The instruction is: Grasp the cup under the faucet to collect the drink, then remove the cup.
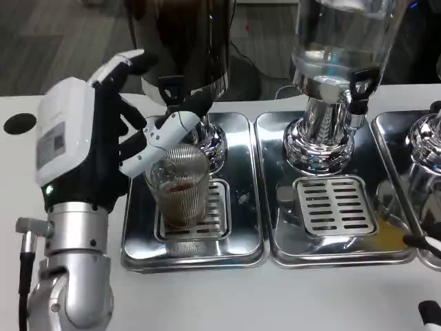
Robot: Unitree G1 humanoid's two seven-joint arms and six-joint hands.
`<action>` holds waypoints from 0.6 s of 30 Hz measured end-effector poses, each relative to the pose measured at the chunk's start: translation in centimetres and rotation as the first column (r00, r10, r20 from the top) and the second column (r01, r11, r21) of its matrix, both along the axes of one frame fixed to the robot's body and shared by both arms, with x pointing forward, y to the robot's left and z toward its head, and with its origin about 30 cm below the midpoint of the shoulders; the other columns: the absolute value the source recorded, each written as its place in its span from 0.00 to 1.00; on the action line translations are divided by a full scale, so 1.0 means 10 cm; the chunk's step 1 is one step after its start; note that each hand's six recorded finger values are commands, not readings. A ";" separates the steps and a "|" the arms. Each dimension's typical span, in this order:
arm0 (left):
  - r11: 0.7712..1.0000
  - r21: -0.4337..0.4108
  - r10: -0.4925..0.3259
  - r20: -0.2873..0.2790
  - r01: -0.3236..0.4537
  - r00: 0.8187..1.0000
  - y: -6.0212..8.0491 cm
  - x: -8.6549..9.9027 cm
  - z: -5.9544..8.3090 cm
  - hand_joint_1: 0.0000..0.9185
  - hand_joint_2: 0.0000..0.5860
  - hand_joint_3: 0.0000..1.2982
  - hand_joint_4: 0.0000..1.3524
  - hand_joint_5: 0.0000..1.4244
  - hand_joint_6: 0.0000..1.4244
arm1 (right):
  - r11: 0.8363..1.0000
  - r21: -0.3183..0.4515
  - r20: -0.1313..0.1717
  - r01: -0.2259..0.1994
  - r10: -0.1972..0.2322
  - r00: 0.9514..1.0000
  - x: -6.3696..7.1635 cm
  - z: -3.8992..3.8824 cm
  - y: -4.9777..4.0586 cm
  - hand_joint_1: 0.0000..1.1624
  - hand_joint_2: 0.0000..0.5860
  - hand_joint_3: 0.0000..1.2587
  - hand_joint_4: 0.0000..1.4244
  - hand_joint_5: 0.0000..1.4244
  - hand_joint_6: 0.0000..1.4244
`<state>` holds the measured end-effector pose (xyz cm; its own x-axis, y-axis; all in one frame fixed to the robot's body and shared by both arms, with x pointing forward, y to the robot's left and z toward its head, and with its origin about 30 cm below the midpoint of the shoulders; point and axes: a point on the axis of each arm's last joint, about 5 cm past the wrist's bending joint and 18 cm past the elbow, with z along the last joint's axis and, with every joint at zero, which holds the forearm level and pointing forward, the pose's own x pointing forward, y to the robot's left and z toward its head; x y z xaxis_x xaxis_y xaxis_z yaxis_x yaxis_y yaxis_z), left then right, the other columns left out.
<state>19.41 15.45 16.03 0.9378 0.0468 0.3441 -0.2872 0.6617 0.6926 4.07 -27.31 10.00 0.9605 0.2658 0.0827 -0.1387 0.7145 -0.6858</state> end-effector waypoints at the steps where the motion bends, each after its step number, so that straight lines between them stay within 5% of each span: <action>1: 1.000 -0.004 -0.004 -0.007 0.004 1.000 0.00 0.00 0.00 0.05 0.09 0.29 0.24 0.54 0.61 | 1.000 0.000 0.000 0.000 0.000 1.000 0.00 0.000 0.000 0.48 0.77 0.14 0.03 0.05 0.03; 18: 0.998 0.008 -0.058 -0.038 0.059 0.998 -0.04 0.03 0.00 0.04 0.09 0.31 0.27 0.55 0.62 | 1.000 0.000 -0.008 0.000 0.000 1.000 0.00 -0.012 -0.007 0.48 0.77 0.13 0.03 0.05 0.03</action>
